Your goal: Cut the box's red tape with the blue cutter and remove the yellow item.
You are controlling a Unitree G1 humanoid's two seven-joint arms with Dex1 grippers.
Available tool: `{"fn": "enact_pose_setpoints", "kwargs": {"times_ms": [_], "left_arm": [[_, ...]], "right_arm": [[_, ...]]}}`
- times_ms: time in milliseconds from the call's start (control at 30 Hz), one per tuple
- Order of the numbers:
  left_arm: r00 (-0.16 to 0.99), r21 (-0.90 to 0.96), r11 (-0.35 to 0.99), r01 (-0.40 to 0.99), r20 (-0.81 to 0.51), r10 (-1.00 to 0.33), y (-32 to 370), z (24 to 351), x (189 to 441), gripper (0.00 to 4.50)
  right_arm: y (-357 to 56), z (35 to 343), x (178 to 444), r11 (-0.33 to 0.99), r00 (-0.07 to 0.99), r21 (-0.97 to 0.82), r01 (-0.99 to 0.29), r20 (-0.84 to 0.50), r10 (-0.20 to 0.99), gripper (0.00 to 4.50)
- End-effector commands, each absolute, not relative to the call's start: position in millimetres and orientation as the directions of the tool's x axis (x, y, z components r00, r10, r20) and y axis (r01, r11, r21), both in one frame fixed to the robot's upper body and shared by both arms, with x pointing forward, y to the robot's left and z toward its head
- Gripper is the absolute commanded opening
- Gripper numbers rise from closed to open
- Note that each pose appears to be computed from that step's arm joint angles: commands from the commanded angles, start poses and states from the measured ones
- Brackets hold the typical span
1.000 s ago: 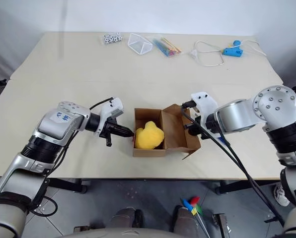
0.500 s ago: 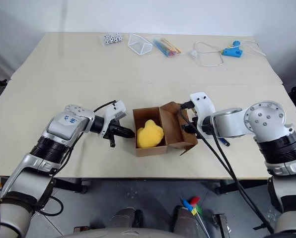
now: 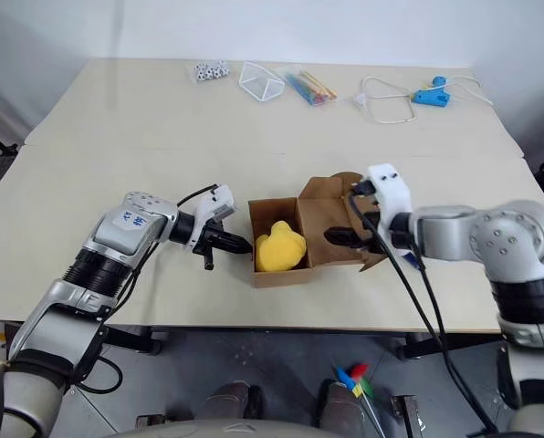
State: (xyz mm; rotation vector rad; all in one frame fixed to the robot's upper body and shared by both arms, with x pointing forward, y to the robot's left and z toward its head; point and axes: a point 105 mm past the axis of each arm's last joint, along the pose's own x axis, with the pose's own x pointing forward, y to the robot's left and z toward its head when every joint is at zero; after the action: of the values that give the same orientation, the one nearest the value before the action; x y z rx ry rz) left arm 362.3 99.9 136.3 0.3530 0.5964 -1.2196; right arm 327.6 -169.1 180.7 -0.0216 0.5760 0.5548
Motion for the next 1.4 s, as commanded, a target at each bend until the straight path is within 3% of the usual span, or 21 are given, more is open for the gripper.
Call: {"fn": "enact_pose_setpoints", "kwargs": {"times_ms": [33,300,433,567,767,867,1000,1067,1267,1333,1400], "left_arm": [[0.218,-0.044,0.309,0.95,-0.617,-0.757,99,136,363,0.0],[0.22,-0.039,0.313,0.949,-0.63,-0.745,104,135,364,0.0],[0.262,-0.029,0.36,0.933,-0.632,-0.73,118,140,368,0.0],[0.326,-0.004,0.425,0.905,-0.637,-0.699,147,156,371,0.0],[0.38,0.006,0.472,0.882,-0.601,-0.703,164,183,372,0.0],[0.42,0.023,0.501,0.865,-0.578,-0.7,168,199,377,0.53],[0.407,0.093,0.418,0.904,-0.485,-0.774,136,256,377,1.74],[0.37,0.107,0.364,0.925,-0.47,-0.801,121,268,374,2.35],[0.201,0.168,0.131,0.977,-0.522,-0.829,79,277,360,4.15],[0.139,0.175,0.047,0.983,-0.564,-0.814,70,272,355,4.48],[0.068,0.176,-0.055,0.983,-0.624,-0.779,61,262,349,4.48]], "right_arm": [[-183,210,328,0.841,0.76,0.092,-0.533,-0.384,0.524,4.46],[-223,225,323,0.838,0.802,0.136,-0.528,-0.246,0.545,4.46],[-247,258,307,0.801,0.8,0.161,-0.577,-0.086,0.594,4.46],[-236,268,276,0.692,0.696,-0.084,-0.717,-0.143,0.704,4.46],[-229,266,252,0.524,0.591,-0.302,-0.796,-0.206,0.78,4.46],[-237,261,242,0.465,0.56,-0.349,-0.814,-0.253,0.789,4.5],[-247,253,224,0.39,0.52,-0.394,-0.832,-0.311,0.795,4.5],[-247,253,219,0.381,0.514,-0.398,-0.834,-0.312,0.799,4.5],[-246,254,204,0.379,0.512,-0.401,-0.834,-0.305,0.803,4.5],[-245,254,201,0.388,0.521,-0.407,-0.827,-0.297,0.8,4.5],[-244,253,199,0.409,0.542,-0.416,-0.812,-0.278,0.793,4.5]]}}
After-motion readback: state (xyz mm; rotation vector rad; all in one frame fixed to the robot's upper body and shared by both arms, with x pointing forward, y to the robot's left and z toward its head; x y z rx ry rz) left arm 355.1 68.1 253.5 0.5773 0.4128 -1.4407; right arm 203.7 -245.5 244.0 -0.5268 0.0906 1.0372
